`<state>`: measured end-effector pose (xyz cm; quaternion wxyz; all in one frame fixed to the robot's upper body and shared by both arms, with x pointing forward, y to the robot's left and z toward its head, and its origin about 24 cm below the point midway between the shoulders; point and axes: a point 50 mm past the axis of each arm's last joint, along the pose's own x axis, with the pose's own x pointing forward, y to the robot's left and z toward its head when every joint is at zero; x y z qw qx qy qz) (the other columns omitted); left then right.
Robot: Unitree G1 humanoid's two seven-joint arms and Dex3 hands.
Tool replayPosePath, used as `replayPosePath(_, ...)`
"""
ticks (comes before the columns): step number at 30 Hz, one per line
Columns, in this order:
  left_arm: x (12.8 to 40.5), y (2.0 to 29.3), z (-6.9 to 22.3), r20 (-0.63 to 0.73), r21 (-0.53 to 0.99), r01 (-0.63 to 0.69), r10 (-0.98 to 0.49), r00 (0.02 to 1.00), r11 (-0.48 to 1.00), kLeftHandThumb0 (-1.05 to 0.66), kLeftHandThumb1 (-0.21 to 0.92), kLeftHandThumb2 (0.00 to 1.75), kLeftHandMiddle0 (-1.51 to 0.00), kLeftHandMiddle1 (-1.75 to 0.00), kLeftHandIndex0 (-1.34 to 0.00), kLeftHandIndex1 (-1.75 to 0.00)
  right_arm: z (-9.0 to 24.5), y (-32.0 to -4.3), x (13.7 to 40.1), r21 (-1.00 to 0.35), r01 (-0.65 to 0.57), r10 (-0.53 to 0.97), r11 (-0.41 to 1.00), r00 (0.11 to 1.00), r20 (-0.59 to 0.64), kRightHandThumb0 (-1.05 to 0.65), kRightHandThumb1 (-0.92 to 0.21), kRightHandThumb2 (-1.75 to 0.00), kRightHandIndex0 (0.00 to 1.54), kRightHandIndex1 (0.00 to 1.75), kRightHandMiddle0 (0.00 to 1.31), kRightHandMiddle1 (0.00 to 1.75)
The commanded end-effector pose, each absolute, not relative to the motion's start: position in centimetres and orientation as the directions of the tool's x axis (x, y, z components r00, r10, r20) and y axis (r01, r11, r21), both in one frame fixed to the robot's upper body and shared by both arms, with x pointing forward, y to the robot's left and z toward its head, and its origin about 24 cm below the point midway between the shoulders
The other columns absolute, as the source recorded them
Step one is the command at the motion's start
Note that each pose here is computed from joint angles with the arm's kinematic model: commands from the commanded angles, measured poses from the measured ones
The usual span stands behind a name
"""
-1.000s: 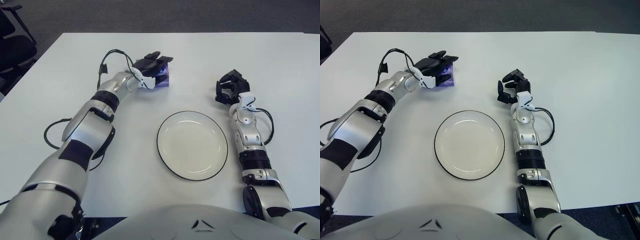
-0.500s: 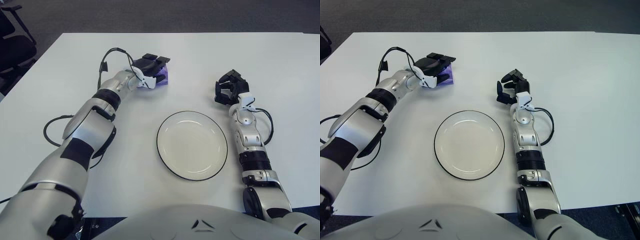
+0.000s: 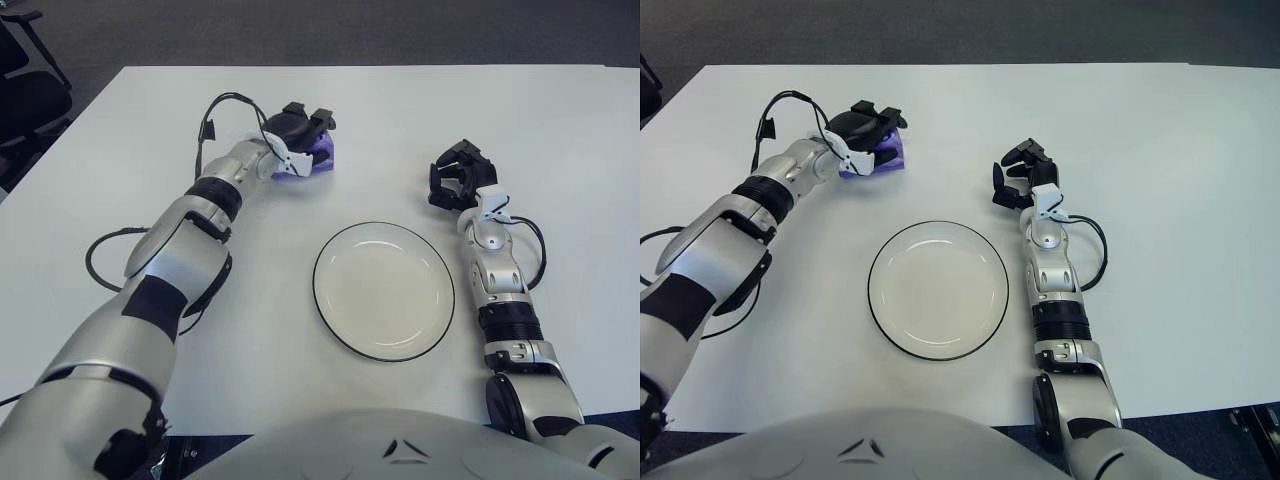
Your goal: Put the tissue paper into the plate.
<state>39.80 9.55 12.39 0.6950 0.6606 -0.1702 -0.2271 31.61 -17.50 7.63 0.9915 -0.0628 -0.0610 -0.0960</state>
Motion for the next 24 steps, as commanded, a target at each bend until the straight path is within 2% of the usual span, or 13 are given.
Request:
replayPosePath(1, 39.2, 10.7, 10.3, -0.116, 0.992, 0.128, -0.525, 0.843, -0.014, -0.96, 0.92, 0.58, -0.98, -1.74, -0.73, -1.72, 3.4, -18.2, 29.4, -0.121, 0.209, -0.212, 0.97, 0.977, -0.019, -0.45, -0.42, -1.19, 1.19, 1.75, 0.53, 1.75)
replayPosePath(4, 39.0, 10.9, 10.0, -0.071, 0.994, 0.105, -0.524, 0.849, 0.036, -0.86, 0.89, 0.54, -1.08, -1.75, -0.9, -1.74, 3.4, -18.2, 29.4, -0.127, 0.206, -0.21, 0.97, 0.978, -0.017, -0.45, -0.42, -1.19, 1.19, 1.75, 0.53, 1.75)
replayPosePath(5, 38.9, 11.0, 9.9, -0.057, 0.994, 0.098, -0.522, 0.851, 0.052, -0.74, 0.78, 0.67, -1.13, -1.75, -0.95, -1.74, 3.4, -18.2, 29.4, -0.129, 0.206, -0.21, 0.97, 0.978, -0.016, -0.45, -0.42, -1.19, 1.19, 1.75, 0.53, 1.75)
replayPosePath(7, 38.8, 11.1, 9.8, -0.034, 0.994, 0.081, -0.519, 0.854, 0.07, -0.63, 0.64, 0.84, -1.19, -1.75, -1.01, -1.74, 3.4, -18.2, 29.4, -0.132, 0.206, -0.209, 0.97, 0.978, -0.016, -0.45, -0.41, -1.19, 1.19, 1.75, 0.53, 1.75)
replayPosePath(12, 38.7, 11.2, 9.7, 0.013, 0.993, 0.047, -0.509, 0.86, 0.105, -0.44, 0.44, 1.11, -1.29, -1.75, -1.11, -1.75, 3.4, -18.2, 29.4, -0.133, 0.205, -0.209, 0.97, 0.978, -0.017, -0.45, -0.41, -1.2, 1.19, 1.75, 0.54, 1.75)
replayPosePath(18, 38.3, 11.4, 9.6, 0.103, 0.987, -0.021, -0.518, 0.849, 0.161, -0.38, 0.39, 1.2, -1.37, -1.75, -1.17, -1.75, 3.3, -18.2, 29.4, -0.133, 0.196, -0.2, 0.972, 0.98, -0.018, -0.45, -0.42, -1.19, 1.19, 1.75, 0.53, 1.75)
replayPosePath(24, 37.8, 11.6, 9.8, 0.184, 0.973, -0.075, -0.533, 0.826, 0.219, -0.4, 0.43, 1.18, -1.4, -1.75, -1.18, -1.75, 3.2, -18.2, 29.4, -0.136, 0.188, -0.192, 0.973, 0.981, -0.023, -0.45, -0.42, -1.19, 1.18, 1.75, 0.53, 1.75)
